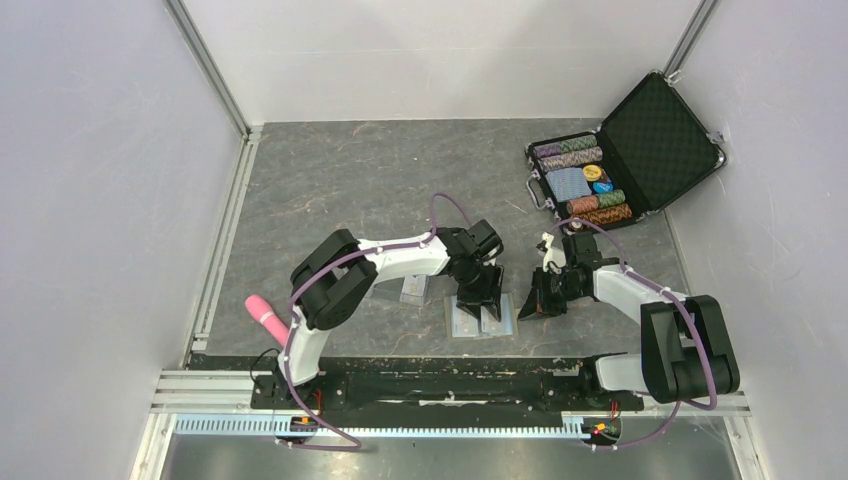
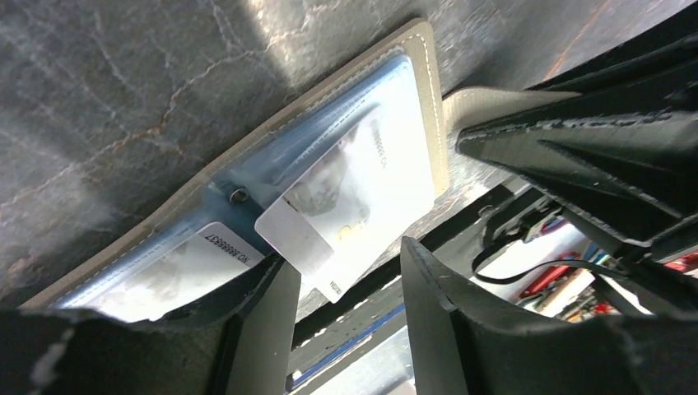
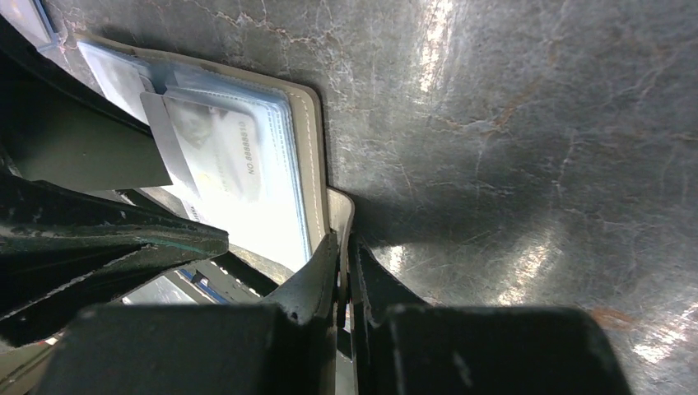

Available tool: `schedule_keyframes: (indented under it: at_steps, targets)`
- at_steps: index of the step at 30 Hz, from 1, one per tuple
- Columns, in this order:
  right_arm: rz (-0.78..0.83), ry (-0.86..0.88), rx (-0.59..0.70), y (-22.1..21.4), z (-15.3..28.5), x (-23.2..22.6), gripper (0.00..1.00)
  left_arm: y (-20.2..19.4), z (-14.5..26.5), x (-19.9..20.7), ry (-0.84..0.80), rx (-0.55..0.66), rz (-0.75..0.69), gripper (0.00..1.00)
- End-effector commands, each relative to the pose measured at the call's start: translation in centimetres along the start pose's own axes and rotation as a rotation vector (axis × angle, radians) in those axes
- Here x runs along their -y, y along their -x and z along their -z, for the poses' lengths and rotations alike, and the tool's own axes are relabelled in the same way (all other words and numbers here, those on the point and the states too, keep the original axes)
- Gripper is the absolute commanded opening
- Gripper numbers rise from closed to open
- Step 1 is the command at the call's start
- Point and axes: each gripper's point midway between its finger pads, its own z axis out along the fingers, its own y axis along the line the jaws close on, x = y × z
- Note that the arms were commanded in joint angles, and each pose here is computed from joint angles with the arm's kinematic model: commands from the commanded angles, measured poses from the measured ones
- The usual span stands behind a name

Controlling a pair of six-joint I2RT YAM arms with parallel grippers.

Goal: Put the credit cards into the card holder
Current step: Insert the credit card into the card holder.

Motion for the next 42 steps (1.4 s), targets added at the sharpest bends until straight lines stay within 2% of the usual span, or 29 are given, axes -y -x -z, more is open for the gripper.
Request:
schedule_keyframes:
  at_steps: [1,12,18,33,42]
  targets:
    - [0.028,-0.029,-0.008,-0.3,-0.2,0.7,0.0,-0.9,0.6,-1.5,0.111,-0.038,-0.075,0.55]
    - [0.029,-0.027,-0.008,-0.3,-0.2,0.6,0.0,-1.0,2.1,-2.0,0.174,-0.04,-0.099,0.57]
    - [0.03,-0.027,-0.012,-0.2,-0.2,0.6,0.0,-1.1,0.6,-1.6,0.127,-0.068,-0.096,0.56]
    - [0.028,-0.032,-0.016,-0.4,-0.2,0.7,0.0,0.4,-0.4,4.3,-0.058,-0.046,-0.149,0.49]
    - [0.034,-0.049,0.002,-0.1,0.4,0.6,0.0,0.2,1.4,0.9,0.125,-0.014,-0.176,0.56]
